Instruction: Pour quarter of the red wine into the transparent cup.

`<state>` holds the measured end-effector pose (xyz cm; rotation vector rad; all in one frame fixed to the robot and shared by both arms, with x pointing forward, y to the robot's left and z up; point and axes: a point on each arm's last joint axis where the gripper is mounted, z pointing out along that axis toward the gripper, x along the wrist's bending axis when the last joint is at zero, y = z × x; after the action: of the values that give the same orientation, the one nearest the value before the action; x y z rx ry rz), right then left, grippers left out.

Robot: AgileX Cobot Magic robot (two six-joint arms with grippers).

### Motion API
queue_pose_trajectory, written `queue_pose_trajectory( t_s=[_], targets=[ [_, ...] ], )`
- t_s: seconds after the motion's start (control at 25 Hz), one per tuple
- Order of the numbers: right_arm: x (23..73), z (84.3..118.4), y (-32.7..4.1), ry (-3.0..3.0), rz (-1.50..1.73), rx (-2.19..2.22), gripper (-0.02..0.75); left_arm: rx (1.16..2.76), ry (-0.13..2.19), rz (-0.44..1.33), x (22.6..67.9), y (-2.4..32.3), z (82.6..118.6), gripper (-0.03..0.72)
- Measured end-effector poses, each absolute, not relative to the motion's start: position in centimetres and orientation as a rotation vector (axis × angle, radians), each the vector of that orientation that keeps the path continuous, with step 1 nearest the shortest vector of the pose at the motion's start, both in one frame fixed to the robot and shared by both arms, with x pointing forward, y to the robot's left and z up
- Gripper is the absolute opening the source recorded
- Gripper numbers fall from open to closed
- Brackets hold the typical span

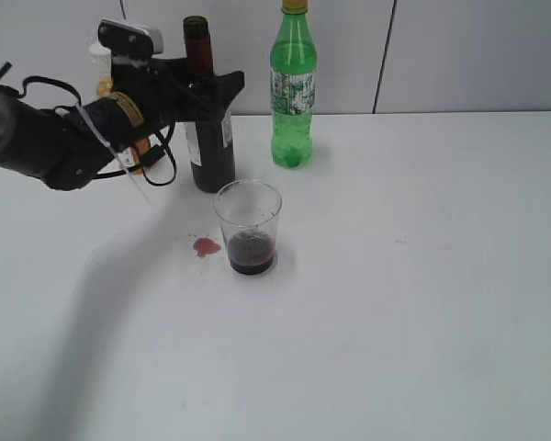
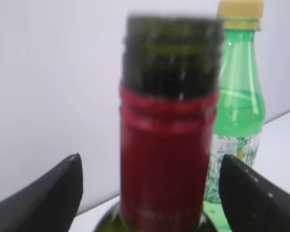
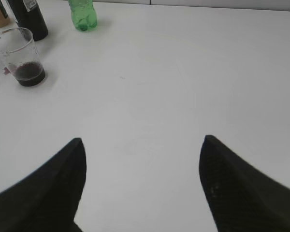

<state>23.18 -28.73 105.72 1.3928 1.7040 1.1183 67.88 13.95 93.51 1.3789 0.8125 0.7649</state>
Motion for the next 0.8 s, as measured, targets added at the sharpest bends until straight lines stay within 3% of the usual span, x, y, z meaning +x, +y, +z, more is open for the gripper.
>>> queue_pose_trajectory(
  t_s=[0.36, 0.8],
  targets=[
    [23.2, 105.7, -28.7, 1.705, 1.118, 1.392, 0.585, 1.278, 0.699, 0.845, 65.9, 14.5, 102.3, 0.660],
    [23.2, 105.7, -28.7, 1.704, 1.118, 1.393, 0.585, 1.424, 0.872, 0.946, 60.2, 17.7, 112.1, 0.640]
  ],
)
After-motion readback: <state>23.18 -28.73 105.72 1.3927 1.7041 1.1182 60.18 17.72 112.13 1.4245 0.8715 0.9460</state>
